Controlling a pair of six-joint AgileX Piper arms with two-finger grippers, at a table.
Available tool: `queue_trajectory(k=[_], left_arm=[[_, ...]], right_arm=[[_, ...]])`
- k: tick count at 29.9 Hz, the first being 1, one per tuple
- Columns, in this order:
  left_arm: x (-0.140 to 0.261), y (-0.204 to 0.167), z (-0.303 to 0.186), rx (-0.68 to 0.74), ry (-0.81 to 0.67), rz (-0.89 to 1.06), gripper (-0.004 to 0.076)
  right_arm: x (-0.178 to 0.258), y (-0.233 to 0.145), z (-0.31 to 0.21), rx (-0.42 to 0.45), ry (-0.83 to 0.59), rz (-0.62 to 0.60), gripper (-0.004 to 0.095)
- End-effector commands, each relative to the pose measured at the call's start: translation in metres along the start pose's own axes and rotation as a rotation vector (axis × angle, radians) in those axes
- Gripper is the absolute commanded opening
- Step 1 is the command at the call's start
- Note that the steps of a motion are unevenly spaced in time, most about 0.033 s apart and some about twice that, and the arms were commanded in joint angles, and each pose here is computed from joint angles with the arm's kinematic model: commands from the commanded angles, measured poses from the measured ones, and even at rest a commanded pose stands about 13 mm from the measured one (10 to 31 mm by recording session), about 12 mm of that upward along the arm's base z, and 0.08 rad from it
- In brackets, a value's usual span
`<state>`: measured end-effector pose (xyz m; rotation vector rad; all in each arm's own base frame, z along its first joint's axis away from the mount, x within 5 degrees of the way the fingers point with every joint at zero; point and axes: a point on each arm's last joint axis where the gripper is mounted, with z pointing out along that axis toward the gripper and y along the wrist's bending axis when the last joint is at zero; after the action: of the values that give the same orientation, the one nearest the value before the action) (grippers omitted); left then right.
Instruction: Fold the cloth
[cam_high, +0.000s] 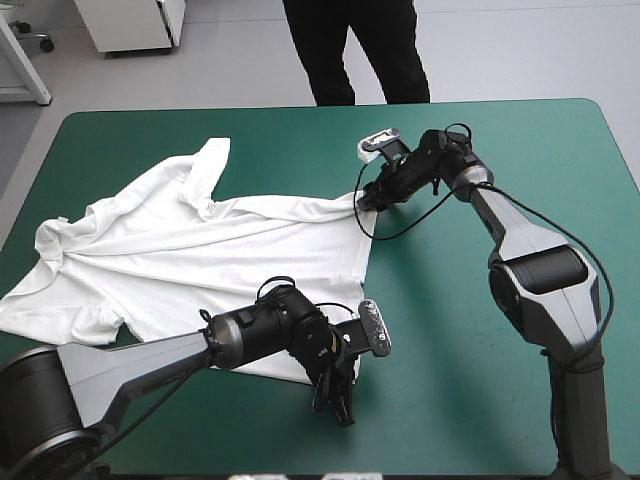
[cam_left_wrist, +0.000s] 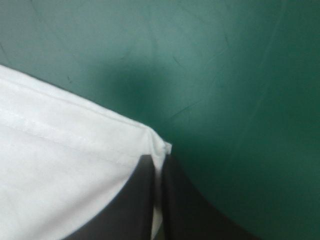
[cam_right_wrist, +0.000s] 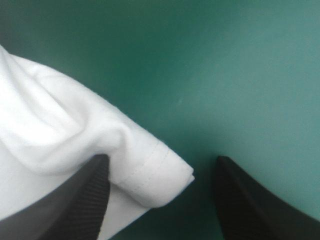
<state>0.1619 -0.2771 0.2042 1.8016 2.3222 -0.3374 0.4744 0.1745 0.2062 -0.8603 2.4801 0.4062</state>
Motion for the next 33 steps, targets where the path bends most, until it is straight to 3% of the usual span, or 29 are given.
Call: queue_trajectory(k=[1,6,12,18,26,33], left_arm=[[0.003,-0.015,0.0,0.11,0.038,-0.073,-0.0009],[0.003,-0.015,0.0,0.11,0.038,-0.078,-0.0009],[0.004,-0.01,-0.003,0.049,0.051,-0.085,-0.0009],[0.006,-0.002,-0.047,-0.136,-0.009,-0.147,-0.0009],[0.01,0.006,-0.152,-0.42,-0.146,-0.276,-0.0009],[0.012,0.005,-0.256,-0.625,-0.35,-0.332,-0.0009]], right_arm=[[-0.003,0.01,-0.004,-0.036,0.011,-0.008,0.0338],[-0.001,0.01,0.0,-0.045,0.019,-0.006,-0.0022],[-0.002,0.012,-0.005,-0.053,0.023,-0.011,-0.0017],[-0.013,0.013,-0.046,-0.022,-0.036,-0.017,-0.0017],[-0.026,0.012,-0.146,0.026,-0.188,0.044,-0.0017],[-0.025,0.04,-0.256,0.108,-0.391,0.012,-0.0017]])
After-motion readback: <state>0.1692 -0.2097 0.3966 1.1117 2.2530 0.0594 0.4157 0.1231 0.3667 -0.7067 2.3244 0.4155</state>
